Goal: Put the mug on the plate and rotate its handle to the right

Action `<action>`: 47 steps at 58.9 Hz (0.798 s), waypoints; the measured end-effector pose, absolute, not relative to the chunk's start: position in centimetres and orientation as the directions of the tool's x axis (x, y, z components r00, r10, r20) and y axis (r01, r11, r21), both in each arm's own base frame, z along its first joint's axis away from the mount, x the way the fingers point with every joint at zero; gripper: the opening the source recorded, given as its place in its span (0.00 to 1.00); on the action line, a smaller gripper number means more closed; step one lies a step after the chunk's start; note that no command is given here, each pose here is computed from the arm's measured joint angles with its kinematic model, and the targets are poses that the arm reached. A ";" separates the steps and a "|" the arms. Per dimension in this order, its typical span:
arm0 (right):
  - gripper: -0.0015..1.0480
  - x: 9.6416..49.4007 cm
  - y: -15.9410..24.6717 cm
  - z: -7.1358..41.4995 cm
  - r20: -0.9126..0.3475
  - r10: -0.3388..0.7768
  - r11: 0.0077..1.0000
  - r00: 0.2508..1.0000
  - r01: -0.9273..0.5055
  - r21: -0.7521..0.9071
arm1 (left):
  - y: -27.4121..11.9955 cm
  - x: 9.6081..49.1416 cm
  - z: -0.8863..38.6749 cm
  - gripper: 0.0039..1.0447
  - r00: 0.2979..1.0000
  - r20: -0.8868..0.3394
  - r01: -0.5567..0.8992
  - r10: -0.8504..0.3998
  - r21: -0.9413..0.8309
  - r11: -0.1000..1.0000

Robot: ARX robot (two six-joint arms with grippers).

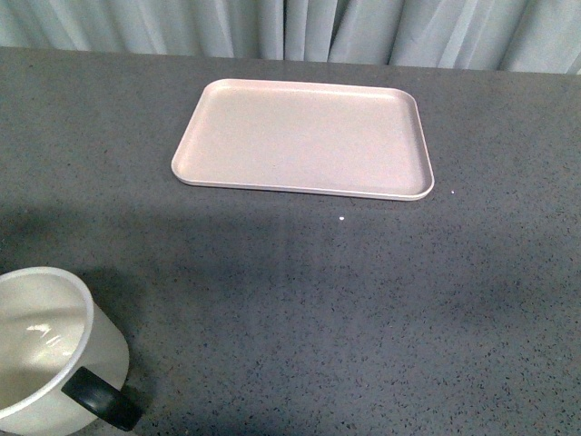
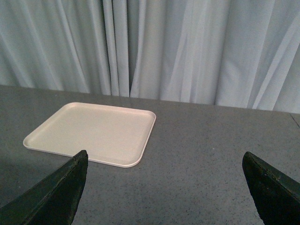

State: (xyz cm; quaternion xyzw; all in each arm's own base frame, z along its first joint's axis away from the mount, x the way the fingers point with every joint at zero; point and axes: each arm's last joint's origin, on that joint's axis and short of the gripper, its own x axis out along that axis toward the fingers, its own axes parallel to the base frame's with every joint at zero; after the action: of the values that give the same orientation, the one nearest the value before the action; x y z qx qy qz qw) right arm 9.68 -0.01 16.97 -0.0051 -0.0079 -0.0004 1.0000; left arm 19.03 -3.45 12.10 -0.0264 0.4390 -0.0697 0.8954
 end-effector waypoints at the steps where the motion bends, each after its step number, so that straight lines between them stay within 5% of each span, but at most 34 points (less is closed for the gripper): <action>1: 0.91 9.7 0.0 17.0 0.016 -0.001 1.000 1.000 0.001 -0.010 | -3.5 19.1 12.2 0.02 0.606 -0.782 0.100 -0.149 -0.111 0.989; 27: 0.91 9.7 0.0 17.0 0.016 -0.001 1.000 1.000 0.001 -0.010 | -7.6 24.2 16.6 0.02 0.663 -0.722 0.154 -0.199 -0.128 0.980; 47: 0.91 9.7 0.0 17.0 0.016 -0.001 1.000 1.000 0.001 -0.010 | -11.7 35.3 19.2 0.02 0.685 -0.683 0.200 -0.254 -0.159 0.967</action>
State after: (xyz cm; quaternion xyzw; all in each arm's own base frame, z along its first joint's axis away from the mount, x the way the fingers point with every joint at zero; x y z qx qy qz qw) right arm 9.68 -0.01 16.97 -0.0049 -0.0079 -0.0004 1.0000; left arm 35.31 -11.69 19.16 -0.0359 0.3771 -0.1236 0.9172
